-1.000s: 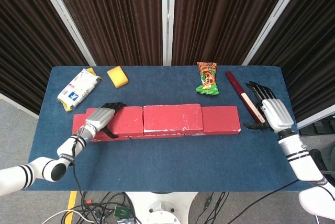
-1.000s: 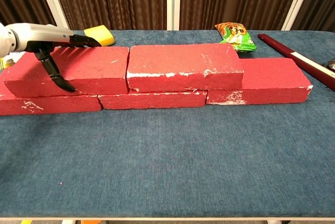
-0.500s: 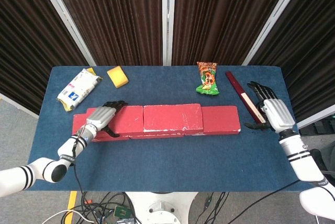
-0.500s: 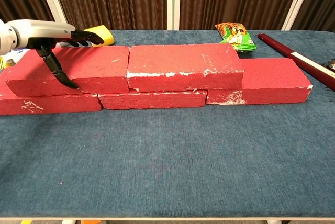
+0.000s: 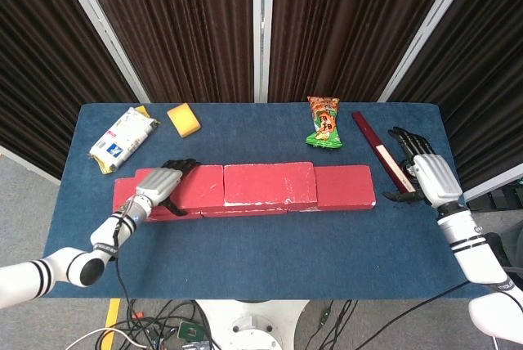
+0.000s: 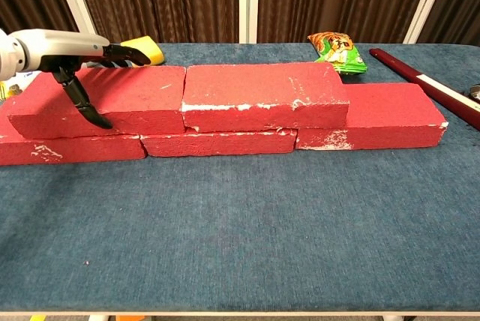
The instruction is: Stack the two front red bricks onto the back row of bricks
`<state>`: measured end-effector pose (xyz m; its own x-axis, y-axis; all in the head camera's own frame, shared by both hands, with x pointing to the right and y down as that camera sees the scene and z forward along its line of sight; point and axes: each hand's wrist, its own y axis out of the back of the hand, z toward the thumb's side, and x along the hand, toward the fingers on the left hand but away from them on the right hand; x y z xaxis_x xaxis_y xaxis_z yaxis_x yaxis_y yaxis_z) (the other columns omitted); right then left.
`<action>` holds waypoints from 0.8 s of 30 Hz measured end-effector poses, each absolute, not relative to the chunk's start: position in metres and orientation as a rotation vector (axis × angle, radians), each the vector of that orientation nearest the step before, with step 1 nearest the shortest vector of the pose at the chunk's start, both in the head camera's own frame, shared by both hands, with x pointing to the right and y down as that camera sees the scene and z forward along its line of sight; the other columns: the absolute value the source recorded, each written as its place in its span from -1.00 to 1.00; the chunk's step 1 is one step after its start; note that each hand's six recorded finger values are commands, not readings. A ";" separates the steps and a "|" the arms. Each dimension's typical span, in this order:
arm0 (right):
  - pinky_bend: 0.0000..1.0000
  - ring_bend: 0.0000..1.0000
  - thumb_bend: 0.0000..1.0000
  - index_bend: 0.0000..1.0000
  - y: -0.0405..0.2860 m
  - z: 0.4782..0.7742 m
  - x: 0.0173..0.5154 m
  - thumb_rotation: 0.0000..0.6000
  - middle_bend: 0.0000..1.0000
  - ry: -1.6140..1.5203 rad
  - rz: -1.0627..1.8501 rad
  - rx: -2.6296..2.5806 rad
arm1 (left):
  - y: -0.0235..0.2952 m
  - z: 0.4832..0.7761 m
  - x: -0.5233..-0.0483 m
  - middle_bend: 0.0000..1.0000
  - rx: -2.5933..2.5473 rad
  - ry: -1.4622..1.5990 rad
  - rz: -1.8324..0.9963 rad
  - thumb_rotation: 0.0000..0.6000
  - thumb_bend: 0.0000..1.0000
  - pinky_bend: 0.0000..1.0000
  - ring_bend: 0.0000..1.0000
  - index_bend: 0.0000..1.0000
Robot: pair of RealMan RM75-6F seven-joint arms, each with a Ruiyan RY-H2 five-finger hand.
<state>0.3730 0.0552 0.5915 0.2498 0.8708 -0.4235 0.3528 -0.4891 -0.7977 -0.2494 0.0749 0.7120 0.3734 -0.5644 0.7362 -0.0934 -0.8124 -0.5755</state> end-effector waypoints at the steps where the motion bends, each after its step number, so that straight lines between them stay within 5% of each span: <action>1: -1.00 -1.00 -1.00 -1.00 0.055 0.592 0.373 1.00 -1.00 -1.111 1.201 -1.967 | 0.075 0.712 -0.249 -1.00 -2.197 0.571 -1.432 1.00 -1.00 -1.00 -1.00 -1.00; 15: -1.00 -1.00 -1.00 -1.00 0.054 0.587 0.376 1.00 -1.00 -1.123 1.198 -1.961 | 0.075 0.702 -0.243 -1.00 -2.207 0.576 -1.393 1.00 -1.00 -1.00 -1.00 -1.00; 24: -1.00 -1.00 -1.00 -1.00 0.055 0.582 0.381 1.00 -1.00 -1.143 1.190 -1.957 | 0.072 0.671 -0.234 -1.00 -2.215 0.613 -1.313 1.00 -1.00 -1.00 -1.00 -1.00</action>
<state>0.3805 0.0550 0.5819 0.2372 0.8821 -0.4070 0.3707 -0.4695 -0.8013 -0.2342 0.0720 0.6713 0.4366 -0.5998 0.6705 -0.1289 -0.7793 -0.6132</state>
